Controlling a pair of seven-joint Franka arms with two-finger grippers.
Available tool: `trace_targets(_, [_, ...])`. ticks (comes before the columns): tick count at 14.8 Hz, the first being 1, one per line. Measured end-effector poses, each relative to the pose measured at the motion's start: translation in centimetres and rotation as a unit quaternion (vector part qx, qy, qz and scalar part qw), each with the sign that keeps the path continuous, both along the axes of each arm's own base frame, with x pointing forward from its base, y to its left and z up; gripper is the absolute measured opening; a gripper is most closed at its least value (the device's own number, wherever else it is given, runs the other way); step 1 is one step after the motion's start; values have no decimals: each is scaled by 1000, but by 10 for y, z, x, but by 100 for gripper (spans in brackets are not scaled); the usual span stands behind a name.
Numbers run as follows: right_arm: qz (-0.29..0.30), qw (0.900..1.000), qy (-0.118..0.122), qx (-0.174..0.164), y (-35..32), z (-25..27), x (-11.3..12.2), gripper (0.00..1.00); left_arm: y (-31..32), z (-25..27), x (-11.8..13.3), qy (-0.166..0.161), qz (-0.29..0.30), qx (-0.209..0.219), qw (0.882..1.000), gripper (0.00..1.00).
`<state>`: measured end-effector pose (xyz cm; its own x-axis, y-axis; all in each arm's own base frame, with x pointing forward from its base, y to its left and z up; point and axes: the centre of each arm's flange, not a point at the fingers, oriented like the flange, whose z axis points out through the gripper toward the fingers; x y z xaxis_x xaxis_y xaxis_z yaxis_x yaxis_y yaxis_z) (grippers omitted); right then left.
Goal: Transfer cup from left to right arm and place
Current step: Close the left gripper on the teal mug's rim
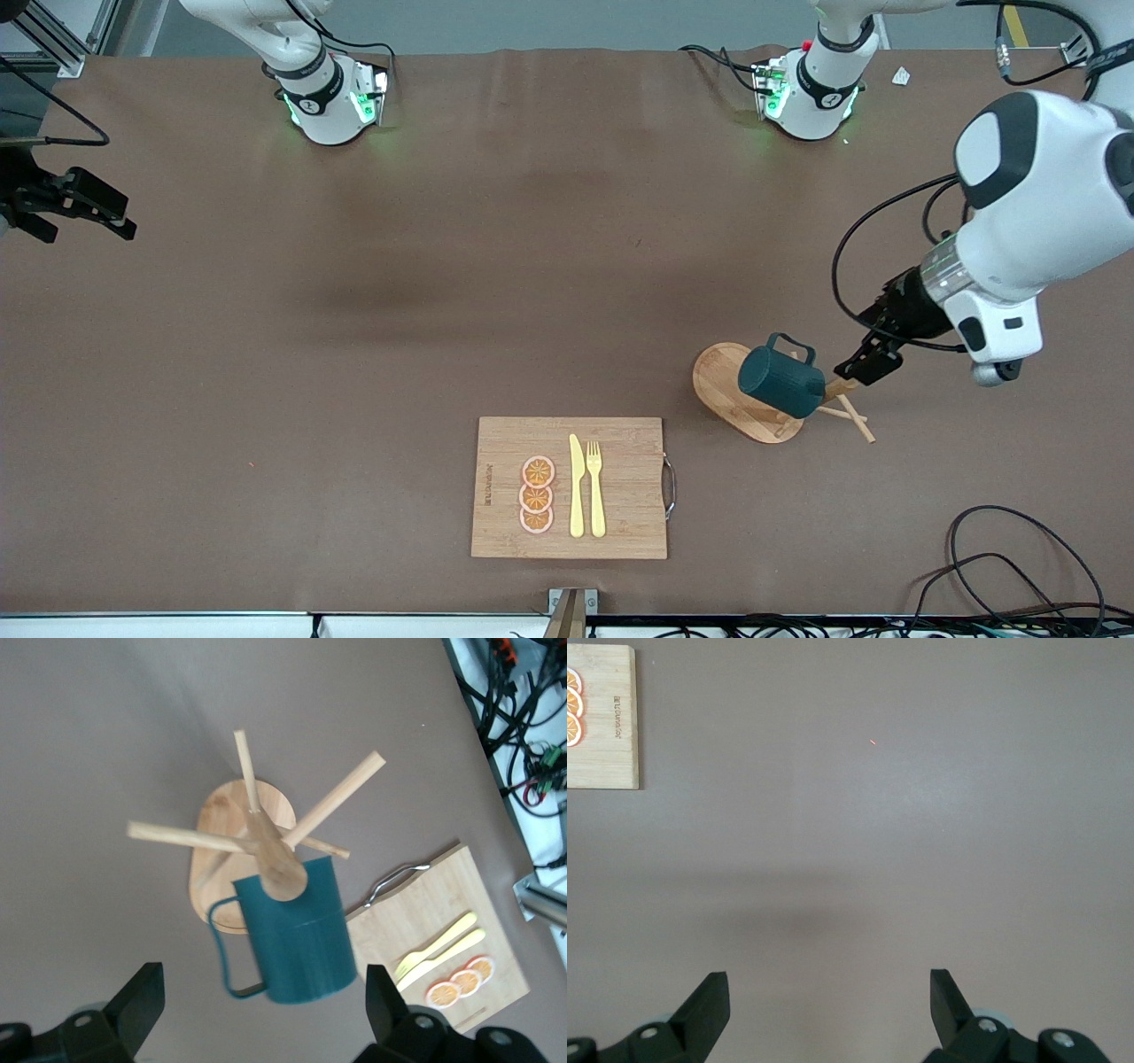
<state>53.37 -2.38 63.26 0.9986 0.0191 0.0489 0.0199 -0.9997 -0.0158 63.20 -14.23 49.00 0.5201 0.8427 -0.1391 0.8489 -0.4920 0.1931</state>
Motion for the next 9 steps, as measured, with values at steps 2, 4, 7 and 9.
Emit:
trace_targets(2, [0, 1000, 0, 0, 0, 0, 0, 100, -7, -17, 6, 8, 18, -20, 1000, 100])
trace_targets(4, [0, 1000, 0, 0, 0, 0, 0, 100, -9, -36, 14, 12, 26, -29, 999, 100])
trace_targets(7, [0, 1000, 0, 0, 0, 0, 0, 100, -13, -64, 23, 16, 30, -32, 999, 100])
trace_targets(9, [1, 1000, 0, 0, 1, 0, 0, 100, -17, -80, 27, 14, 30, -33, 999, 100])
